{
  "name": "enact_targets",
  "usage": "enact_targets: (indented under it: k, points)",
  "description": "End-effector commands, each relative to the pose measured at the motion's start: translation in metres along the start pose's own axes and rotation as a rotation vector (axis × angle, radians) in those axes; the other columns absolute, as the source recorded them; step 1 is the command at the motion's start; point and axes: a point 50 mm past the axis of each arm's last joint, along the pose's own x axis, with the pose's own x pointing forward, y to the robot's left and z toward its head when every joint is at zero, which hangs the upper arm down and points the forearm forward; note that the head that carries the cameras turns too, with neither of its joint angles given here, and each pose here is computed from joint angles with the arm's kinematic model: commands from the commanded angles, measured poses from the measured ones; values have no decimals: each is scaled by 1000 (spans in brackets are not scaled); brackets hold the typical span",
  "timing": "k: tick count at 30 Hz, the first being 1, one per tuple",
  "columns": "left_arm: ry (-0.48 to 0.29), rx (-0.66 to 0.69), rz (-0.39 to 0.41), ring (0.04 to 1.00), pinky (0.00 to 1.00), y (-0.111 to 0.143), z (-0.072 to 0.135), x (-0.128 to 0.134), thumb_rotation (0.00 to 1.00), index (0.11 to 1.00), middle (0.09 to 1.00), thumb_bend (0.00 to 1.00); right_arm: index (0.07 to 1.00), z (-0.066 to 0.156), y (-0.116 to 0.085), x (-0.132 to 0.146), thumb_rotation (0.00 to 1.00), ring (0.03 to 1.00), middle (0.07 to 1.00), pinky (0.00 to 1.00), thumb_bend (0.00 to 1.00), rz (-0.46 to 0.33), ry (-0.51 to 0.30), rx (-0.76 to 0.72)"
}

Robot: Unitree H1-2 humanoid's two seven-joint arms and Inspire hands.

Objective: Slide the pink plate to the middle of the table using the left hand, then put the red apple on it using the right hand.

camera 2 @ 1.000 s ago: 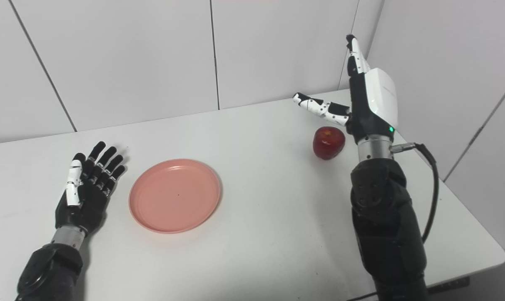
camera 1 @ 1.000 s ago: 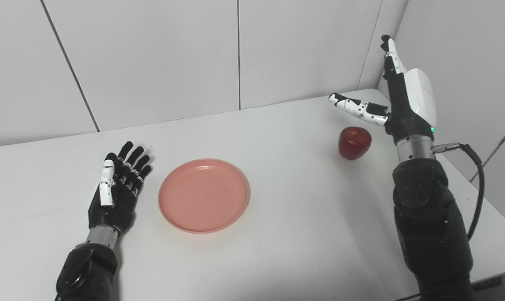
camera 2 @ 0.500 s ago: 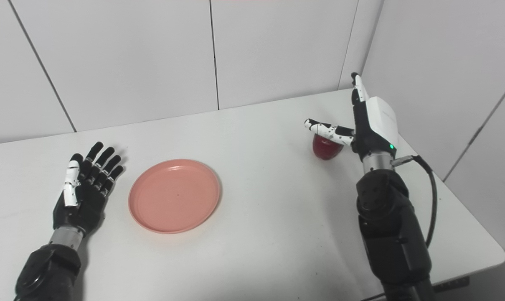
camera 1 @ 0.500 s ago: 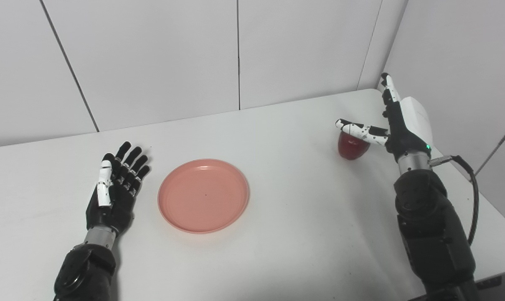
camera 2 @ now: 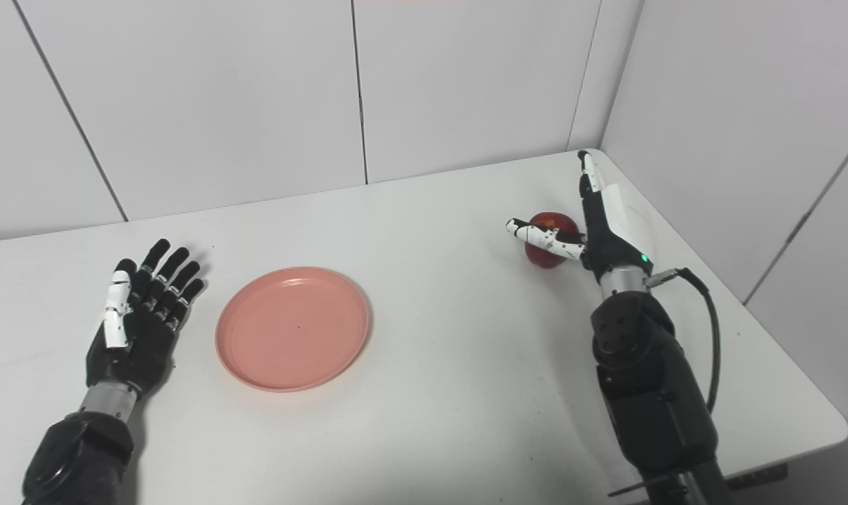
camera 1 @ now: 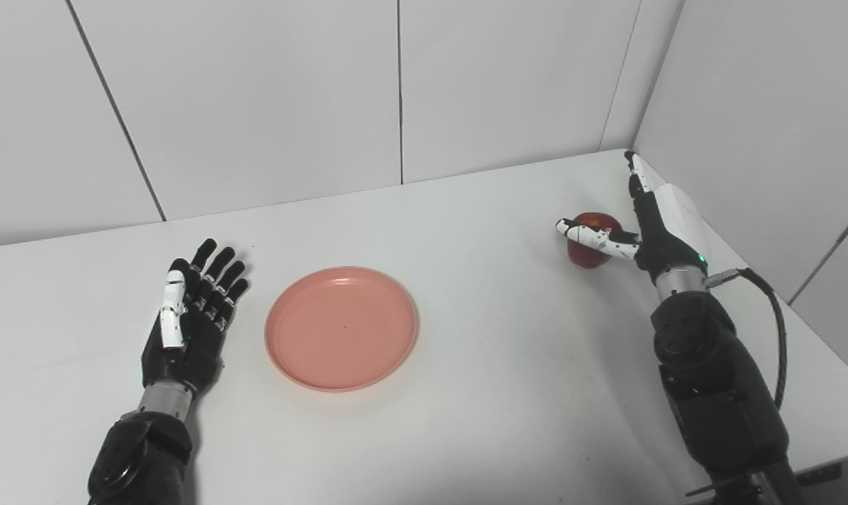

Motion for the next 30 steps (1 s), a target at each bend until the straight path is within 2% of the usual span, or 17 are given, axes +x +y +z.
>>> enact_targets:
  k: [1, 9, 20, 25, 30]
  points:
    - [89, -12, 34, 930, 948, 12, -15, -10, 1000, 922, 932, 364, 1000, 15, -19, 14, 575, 936, 974, 809, 1000, -65, -88, -8]
    - [84, -7, 35, 923, 942, 14, -14, -10, 1000, 916, 926, 370, 1000, 13, -16, 21, 561, 923, 958, 795, 1000, -31, -76, -13]
    - [93, -3, 31, 920, 941, 14, -14, -11, 1000, 915, 924, 368, 1000, 9, -12, 28, 557, 951, 986, 816, 1000, -4, -43, -18]
    - [94, -1, 28, 919, 941, 11, -15, -12, 1000, 915, 921, 363, 1000, 5, -11, 29, 555, 914, 967, 761, 1000, -1, -37, -17]
    - [97, 4, 34, 912, 933, 10, -15, -13, 1000, 909, 916, 367, 1000, 3, -9, 30, 540, 920, 969, 767, 1000, 2, -25, -21]
